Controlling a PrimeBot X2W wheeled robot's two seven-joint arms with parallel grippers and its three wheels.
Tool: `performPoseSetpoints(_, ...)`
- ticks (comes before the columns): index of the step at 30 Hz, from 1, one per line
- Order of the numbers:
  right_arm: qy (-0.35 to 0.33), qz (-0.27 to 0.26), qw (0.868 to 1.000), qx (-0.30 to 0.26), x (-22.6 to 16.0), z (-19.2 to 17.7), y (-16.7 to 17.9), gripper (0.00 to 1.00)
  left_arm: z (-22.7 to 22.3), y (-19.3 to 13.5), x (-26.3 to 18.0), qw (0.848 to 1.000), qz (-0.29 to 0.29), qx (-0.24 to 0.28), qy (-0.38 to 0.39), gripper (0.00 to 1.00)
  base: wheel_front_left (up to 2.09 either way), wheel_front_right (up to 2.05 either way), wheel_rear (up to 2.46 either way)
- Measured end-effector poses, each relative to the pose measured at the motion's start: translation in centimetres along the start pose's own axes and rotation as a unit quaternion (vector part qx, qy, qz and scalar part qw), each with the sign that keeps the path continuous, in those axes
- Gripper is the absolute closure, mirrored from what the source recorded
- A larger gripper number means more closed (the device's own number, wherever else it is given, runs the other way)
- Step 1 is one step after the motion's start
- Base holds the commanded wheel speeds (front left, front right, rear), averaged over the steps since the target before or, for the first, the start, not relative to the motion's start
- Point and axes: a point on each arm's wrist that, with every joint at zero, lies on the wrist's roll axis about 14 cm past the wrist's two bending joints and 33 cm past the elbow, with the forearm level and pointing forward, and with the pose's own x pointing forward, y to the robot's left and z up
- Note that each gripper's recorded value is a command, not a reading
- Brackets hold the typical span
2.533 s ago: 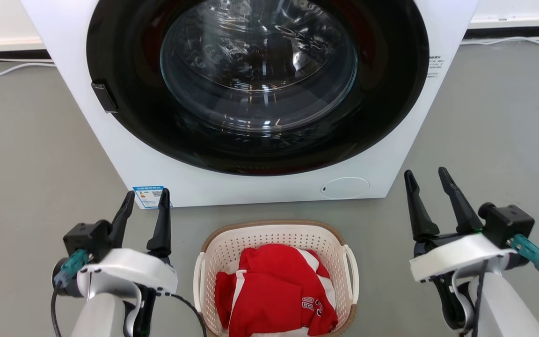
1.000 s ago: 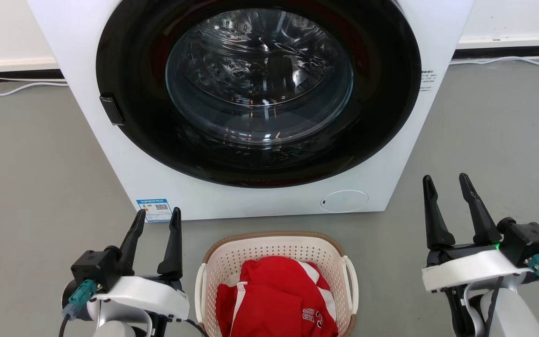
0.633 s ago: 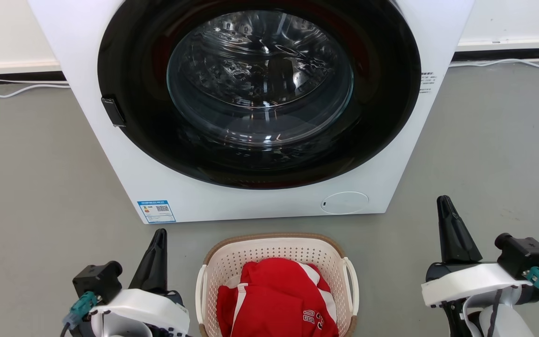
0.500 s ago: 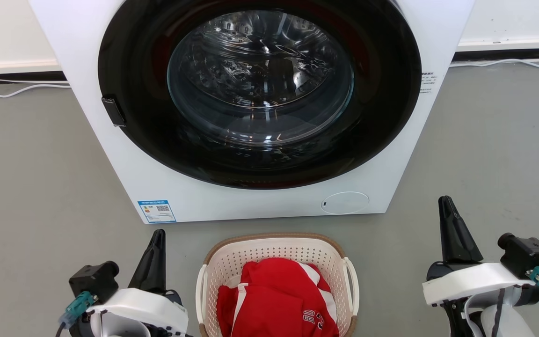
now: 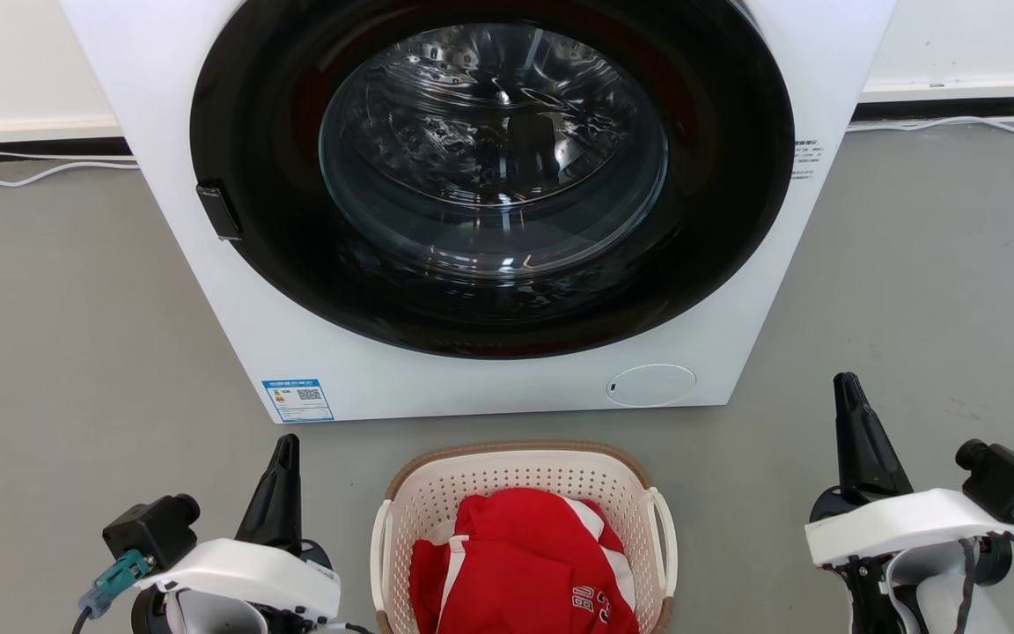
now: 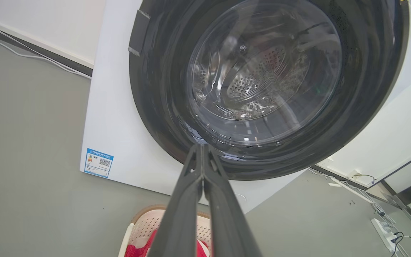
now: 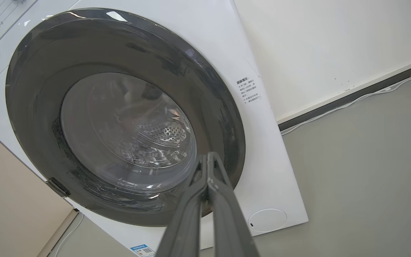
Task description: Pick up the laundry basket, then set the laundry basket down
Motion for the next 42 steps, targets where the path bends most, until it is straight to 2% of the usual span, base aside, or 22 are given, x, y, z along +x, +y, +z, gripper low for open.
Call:
performPoseSetpoints(22, 0.006, -0.022, 0.993, 0.117, -0.1, 0.1, -0.7, 1.0, 0.3, 0.9, -0.2, 0.994, 0.021, -0.107, 0.006, 1.0, 0.0, 0.0, 0.0)
performPoseSetpoints(42, 0.016, -0.037, 0.974, 0.225, -0.6, -0.4, -1.3, 1.0, 0.5, 1.6, -0.4, 0.977, 0.034, -0.211, 0.01, 1.0, 0.0, 0.0, 0.0)
